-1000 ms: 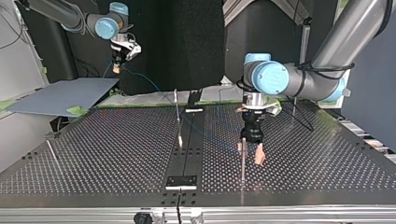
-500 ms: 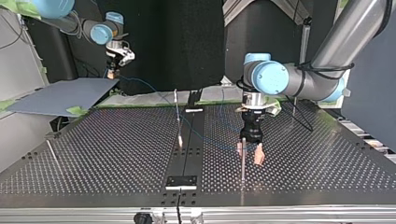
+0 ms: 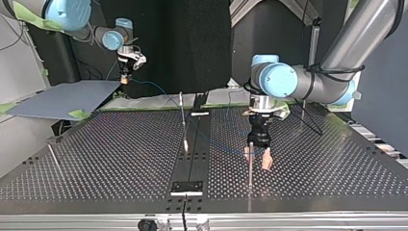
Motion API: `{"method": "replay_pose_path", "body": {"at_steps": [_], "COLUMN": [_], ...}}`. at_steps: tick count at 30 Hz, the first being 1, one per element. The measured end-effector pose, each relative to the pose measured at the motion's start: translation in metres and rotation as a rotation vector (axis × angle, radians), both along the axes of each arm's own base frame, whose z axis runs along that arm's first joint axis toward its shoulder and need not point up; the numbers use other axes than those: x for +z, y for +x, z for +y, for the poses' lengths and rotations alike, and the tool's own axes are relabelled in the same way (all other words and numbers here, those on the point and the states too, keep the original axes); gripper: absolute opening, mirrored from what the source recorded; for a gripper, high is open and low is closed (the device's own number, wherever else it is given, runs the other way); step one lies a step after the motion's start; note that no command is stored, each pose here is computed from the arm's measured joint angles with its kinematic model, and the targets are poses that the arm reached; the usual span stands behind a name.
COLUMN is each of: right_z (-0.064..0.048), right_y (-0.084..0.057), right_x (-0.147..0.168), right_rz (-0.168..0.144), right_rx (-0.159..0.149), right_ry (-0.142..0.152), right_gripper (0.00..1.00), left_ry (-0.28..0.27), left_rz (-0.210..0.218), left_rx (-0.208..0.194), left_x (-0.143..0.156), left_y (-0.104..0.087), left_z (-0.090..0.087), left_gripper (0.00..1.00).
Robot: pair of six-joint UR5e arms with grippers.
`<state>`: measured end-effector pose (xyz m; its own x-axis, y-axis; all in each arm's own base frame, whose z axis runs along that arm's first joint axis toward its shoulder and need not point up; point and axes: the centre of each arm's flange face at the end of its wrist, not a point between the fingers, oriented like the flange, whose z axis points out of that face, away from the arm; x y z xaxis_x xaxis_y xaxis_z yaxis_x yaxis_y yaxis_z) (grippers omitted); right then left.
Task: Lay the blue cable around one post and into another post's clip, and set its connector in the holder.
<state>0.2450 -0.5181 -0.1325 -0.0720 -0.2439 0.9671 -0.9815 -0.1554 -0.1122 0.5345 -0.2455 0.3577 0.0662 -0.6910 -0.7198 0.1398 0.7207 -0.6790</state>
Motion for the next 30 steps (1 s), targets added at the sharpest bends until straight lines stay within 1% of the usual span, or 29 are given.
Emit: {"method": "replay_pose_path", "body": {"at_steps": [3, 7, 9, 13, 17, 21, 24, 30], "right_z": [0.007, 0.017, 0.019, 0.018, 0.022, 0.032, 0.038, 0.041], "right_y": [0.003, 0.005, 0.006, 0.006, 0.003, 0.001, 0.000, 0.001], "right_x": [-0.013, -0.030, -0.038, -0.050, -0.065, -0.082, -0.090, -0.094], "right_rz": [0.002, -0.015, -0.021, -0.032, -0.030, -0.026, -0.023, -0.019], "right_rx": [0.015, 0.023, 0.023, 0.018, 0.010, 0.008, 0.009, 0.012], "right_ry": [0.019, 0.047, 0.055, 0.060, 0.077, 0.109, 0.126, 0.133], "right_gripper": [0.00, 0.00, 0.00, 0.00, 0.00, 0.00, 0.00, 0.00], "left_ry": [-0.001, -0.002, -0.003, -0.003, -0.004, -0.005, -0.006, -0.006], "left_rz": [-0.001, -0.001, -0.001, -0.001, 0.000, 0.000, -0.001, -0.001], "left_rx": [0.000, 0.001, 0.001, 0.002, 0.004, 0.003, 0.003, 0.002], "left_x": [0.000, 0.000, 0.000, 0.000, 0.000, 0.000, 0.000, 0.000], "left_y": [0.000, 0.000, 0.000, 0.000, 0.001, 0.001, 0.001, 0.001], "left_z": [0.000, 0.000, 0.001, 0.001, 0.002, 0.001, 0.001, 0.001], "left_gripper": [1.00, 1.00, 1.00, 1.00, 1.00, 1.00, 1.00, 1.00]}}
